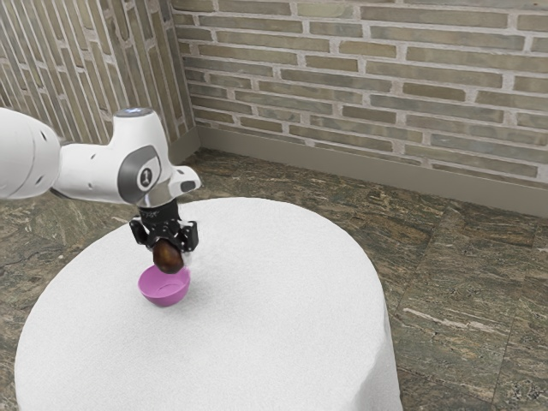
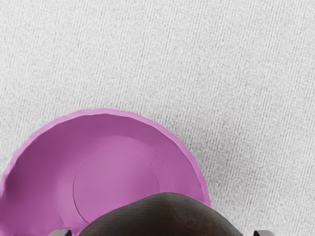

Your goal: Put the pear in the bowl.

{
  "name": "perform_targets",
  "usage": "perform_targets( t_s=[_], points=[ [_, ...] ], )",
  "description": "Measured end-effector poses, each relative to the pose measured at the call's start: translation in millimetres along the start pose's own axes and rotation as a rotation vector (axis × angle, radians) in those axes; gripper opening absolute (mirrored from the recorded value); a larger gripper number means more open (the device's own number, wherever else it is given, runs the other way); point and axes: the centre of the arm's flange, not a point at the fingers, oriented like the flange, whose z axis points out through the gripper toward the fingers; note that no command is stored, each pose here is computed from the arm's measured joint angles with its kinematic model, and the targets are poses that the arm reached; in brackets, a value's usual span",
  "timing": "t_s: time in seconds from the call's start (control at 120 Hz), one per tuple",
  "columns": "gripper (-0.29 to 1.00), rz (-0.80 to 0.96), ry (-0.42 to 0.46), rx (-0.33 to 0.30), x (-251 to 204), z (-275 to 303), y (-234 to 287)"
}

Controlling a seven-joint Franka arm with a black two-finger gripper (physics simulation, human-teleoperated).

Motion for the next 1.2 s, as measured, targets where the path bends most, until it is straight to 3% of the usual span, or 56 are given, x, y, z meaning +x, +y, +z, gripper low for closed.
perform_targets(
  t_s=[0.25,0.575,0.8,0.992,1.2],
  points=[
    [0.42,-0.039,-0.057,0.078,11,29,-26],
    [0.61,-0.022,-0.078,0.069,14,41,-21],
    [0.67,0.093,0.023,0.026,15,-46,25],
    [0.69,0.242,0.165,0.067,26,-153,84],
    [0.70,0.297,0.258,0.084,23,-246,111]
  ],
)
